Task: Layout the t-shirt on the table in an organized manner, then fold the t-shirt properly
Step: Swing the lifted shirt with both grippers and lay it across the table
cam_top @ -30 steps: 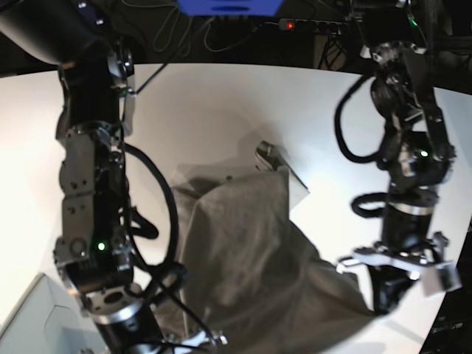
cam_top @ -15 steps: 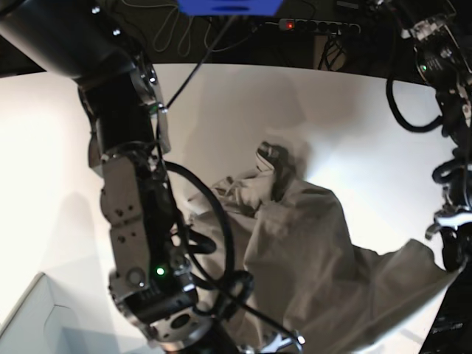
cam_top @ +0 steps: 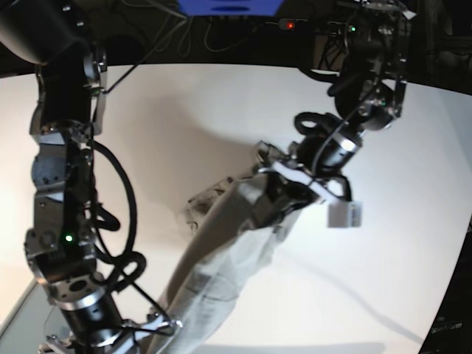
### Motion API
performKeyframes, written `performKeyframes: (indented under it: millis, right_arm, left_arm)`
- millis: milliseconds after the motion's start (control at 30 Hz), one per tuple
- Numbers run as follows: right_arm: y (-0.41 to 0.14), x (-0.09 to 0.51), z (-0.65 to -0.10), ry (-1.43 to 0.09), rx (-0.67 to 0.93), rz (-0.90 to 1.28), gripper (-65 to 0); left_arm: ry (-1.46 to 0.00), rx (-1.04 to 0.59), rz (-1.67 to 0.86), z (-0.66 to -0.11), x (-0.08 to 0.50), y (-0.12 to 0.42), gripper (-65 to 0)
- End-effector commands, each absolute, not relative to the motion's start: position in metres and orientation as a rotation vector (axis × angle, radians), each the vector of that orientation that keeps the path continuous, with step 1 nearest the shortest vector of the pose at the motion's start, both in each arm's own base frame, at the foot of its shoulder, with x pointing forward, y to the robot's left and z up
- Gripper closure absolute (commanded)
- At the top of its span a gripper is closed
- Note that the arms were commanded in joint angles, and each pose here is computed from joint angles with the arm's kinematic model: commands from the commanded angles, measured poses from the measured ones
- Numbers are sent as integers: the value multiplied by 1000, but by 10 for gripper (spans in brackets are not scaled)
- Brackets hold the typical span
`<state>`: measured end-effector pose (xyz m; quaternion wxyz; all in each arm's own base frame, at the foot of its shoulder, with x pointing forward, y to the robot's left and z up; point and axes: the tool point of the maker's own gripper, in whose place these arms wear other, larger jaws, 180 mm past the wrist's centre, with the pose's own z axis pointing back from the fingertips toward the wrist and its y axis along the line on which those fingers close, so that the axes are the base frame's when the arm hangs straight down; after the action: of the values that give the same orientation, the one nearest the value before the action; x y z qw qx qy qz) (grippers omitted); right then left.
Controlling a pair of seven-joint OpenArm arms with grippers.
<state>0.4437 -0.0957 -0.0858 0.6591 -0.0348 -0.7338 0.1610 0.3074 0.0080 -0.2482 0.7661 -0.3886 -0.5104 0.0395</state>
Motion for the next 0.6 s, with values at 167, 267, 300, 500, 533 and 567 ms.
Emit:
performKeyframes:
  millis: [167,267,300,500,533,567]
  right_arm:
    - [-162,436,-92,-1651,-204,261,0]
    - [-191,432,-98,-1629,-250,199,0]
    - [-201,430,-97,-1630,-264,174,0]
    - [-256,420,-86,-1642,-345,25,0]
    - [-259,419,-82,-1650,-351,19,0]
    - [-265,418,-79,-1655,-367,14,0]
  left_arm:
    - [-985,-975,-127,-259,293,-76,-72]
    - [-916,-982,-212,-275,283,-101,-233]
    - [-893,-975,-233,-283,279,-104,-301]
    - [-877,-952,-276,-290,270,-97,-539]
    - [-880,-945,-282,-290,270,-94,-542]
    - [-879,-931,-285,-293,271,-89,-545]
